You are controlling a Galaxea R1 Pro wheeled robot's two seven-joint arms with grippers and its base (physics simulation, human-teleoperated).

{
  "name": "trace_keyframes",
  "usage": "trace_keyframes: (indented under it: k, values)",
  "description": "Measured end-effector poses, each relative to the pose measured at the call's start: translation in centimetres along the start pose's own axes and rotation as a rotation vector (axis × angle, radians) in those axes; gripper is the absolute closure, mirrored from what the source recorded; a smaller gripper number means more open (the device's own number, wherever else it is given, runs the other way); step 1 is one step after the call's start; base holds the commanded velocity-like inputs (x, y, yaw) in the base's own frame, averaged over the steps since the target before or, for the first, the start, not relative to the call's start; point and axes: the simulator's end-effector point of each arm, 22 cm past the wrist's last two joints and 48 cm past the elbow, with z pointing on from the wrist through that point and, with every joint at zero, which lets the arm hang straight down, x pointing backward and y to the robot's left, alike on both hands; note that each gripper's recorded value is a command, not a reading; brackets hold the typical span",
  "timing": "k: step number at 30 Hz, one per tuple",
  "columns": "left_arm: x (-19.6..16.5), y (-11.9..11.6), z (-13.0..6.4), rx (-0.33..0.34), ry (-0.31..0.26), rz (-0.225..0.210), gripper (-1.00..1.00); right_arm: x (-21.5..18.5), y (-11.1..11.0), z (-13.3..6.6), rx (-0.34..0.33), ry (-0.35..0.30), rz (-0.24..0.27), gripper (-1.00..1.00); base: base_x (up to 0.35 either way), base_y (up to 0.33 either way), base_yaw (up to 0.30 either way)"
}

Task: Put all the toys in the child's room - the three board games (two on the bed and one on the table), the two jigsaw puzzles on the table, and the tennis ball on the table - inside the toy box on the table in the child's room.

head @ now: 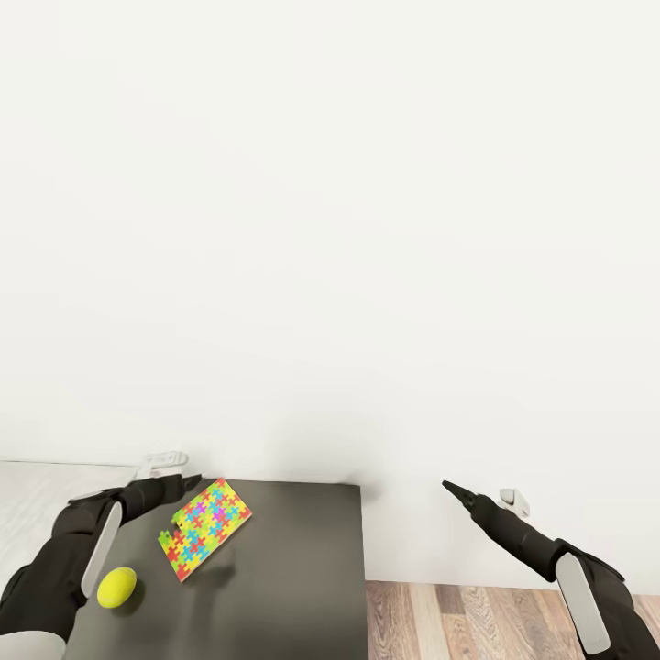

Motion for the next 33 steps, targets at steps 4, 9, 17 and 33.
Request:
trace_keyframes:
  k: [4, 9, 17, 33]
  values:
    - [0.3, 0.9, 0.1, -0.033, 0.020, 0.034, -1.00, 0.1, -0.1, 0.0, 0.002, 0.002, 0.002, -1.00, 0.000, 0.000, 0.000]
    - [0.5, 1.9, 0.9, -0.063, 0.055, 0.061, -1.00, 0.3, -0.5, 0.1, 0.010, 0.008, 0.006, -1.00, 0.000, 0.000, 0.000]
    - [1.5, 4.4, 2.9, -0.092, 0.142, 0.038, -1.00, 0.7, -1.1, 0.3, 0.019, 0.017, 0.012, -1.00, 0.000, 0.000, 0.000]
    - [2.6, 2.4, 3.6, 0.098, 0.175, 0.026, -1.00, 1.3, -2.3, 0.5, 0.040, 0.031, 0.021, -1.00, 0.000, 0.000, 0.000]
